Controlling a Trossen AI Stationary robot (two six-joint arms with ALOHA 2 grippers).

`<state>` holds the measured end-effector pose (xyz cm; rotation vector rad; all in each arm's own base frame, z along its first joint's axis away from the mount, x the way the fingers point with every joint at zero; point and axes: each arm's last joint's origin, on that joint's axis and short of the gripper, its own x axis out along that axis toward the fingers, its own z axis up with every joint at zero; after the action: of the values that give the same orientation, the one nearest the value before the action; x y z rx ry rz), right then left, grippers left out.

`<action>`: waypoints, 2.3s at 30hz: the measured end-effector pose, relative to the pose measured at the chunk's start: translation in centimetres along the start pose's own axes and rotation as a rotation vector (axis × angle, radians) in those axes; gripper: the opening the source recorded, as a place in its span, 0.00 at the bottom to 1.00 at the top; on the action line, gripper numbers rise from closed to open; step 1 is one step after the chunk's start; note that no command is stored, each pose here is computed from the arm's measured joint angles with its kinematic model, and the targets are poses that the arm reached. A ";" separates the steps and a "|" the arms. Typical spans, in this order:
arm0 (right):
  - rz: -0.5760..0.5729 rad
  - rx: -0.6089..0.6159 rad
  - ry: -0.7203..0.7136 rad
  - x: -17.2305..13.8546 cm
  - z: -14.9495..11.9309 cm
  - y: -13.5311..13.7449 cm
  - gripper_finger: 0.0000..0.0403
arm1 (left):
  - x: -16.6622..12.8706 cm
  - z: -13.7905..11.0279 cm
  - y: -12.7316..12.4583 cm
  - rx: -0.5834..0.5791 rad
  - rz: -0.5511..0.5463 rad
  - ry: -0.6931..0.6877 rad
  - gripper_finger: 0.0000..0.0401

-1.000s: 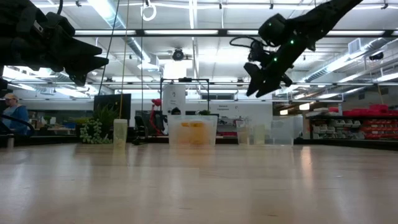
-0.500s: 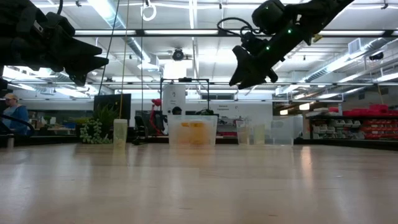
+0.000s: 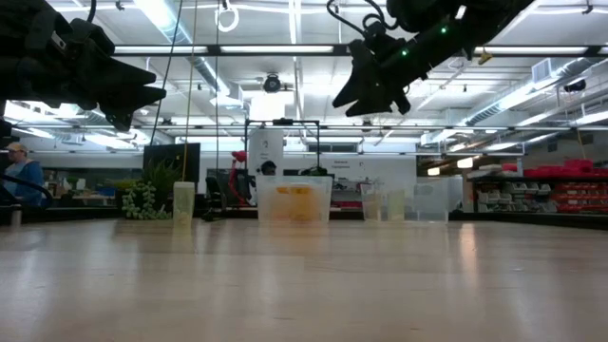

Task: Pick and place medicine bottles into bin by pill shape (circle, oval)
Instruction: Put the small yellow pill bottle into the right transparent bin

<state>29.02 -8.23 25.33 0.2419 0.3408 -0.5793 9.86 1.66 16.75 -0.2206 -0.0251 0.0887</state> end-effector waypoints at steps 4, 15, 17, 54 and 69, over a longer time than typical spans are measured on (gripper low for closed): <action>0.029 -0.007 -0.004 -0.2 -0.1 0.9 0.55 | 0.0 0.0 0.0 0.000 0.000 0.000 0.43; 0.153 -0.270 0.112 6.4 2.0 9.0 0.55 | 0.0 0.0 0.0 0.000 0.000 0.000 0.43; 0.215 -0.304 0.110 7.8 2.9 10.3 0.55 | 0.0 0.0 0.0 0.000 0.000 0.000 0.43; 0.526 -0.567 0.192 21.8 -1.1 14.7 0.55 | 0.1 -0.1 0.0 -0.001 0.002 0.009 0.43; 0.531 -0.533 0.172 22.6 -4.4 13.5 0.55 | 0.1 -0.1 0.0 -0.001 0.002 0.009 0.43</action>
<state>53.30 -7.02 14.44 -0.1352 0.5605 0.0675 9.91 1.67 16.68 -0.2224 -0.0154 0.0898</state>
